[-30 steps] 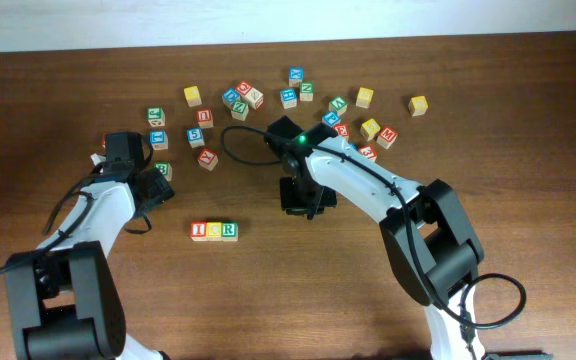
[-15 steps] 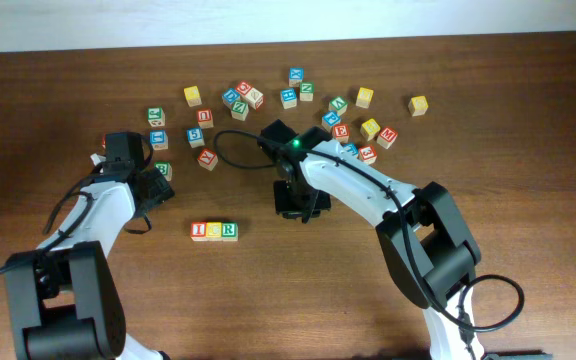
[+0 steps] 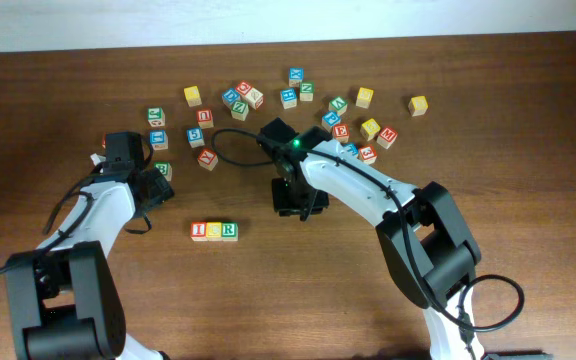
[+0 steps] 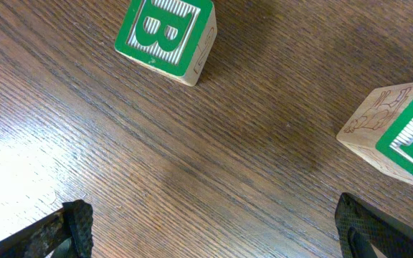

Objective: Spell out ICRA

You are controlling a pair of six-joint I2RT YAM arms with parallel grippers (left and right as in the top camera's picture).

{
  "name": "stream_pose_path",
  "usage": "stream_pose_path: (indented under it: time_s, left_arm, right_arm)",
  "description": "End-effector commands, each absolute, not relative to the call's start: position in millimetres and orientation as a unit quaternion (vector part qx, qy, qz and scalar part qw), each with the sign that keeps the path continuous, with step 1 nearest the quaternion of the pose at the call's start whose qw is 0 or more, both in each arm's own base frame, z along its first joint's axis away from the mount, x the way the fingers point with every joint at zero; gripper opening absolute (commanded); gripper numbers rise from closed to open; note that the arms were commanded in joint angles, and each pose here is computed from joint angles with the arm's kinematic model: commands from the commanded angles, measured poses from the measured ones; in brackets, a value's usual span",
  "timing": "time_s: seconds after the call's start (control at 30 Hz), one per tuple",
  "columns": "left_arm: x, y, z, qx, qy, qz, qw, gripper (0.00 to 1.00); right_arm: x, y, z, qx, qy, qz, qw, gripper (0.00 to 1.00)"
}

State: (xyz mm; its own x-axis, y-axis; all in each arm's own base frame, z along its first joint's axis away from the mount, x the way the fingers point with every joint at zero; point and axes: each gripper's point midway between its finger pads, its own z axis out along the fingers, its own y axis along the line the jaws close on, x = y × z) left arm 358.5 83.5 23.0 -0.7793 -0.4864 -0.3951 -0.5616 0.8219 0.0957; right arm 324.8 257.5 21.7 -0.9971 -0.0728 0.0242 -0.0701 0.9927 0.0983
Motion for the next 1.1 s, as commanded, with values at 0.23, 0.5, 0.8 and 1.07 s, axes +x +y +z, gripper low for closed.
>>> stream_pose_path:
  time_s: [0.23, 0.5, 0.8, 1.07]
  left_arm:
    - [360.8, 84.2, 23.1, -0.281, 0.937, 0.104, 0.180, 0.99]
    - [360.8, 84.2, 23.1, -0.281, 0.937, 0.104, 0.180, 0.99]
    - [360.8, 84.2, 23.1, -0.281, 0.937, 0.104, 0.180, 0.99]
    - [360.8, 84.2, 23.1, -0.281, 0.937, 0.104, 0.180, 0.99]
  right_arm:
    - [322.5, 259.7, 17.4, 0.041, -0.998, -0.050, 0.018, 0.43]
    - [317.0, 265.2, 18.3, 0.041, -0.996, -0.067, 0.032, 0.49]
    - [334.3, 276.1, 19.4, 0.043, -0.995, -0.087, -0.005, 0.59]
    - [352.5, 274.4, 20.0, 0.041, -0.995, -0.073, -0.048, 0.98]
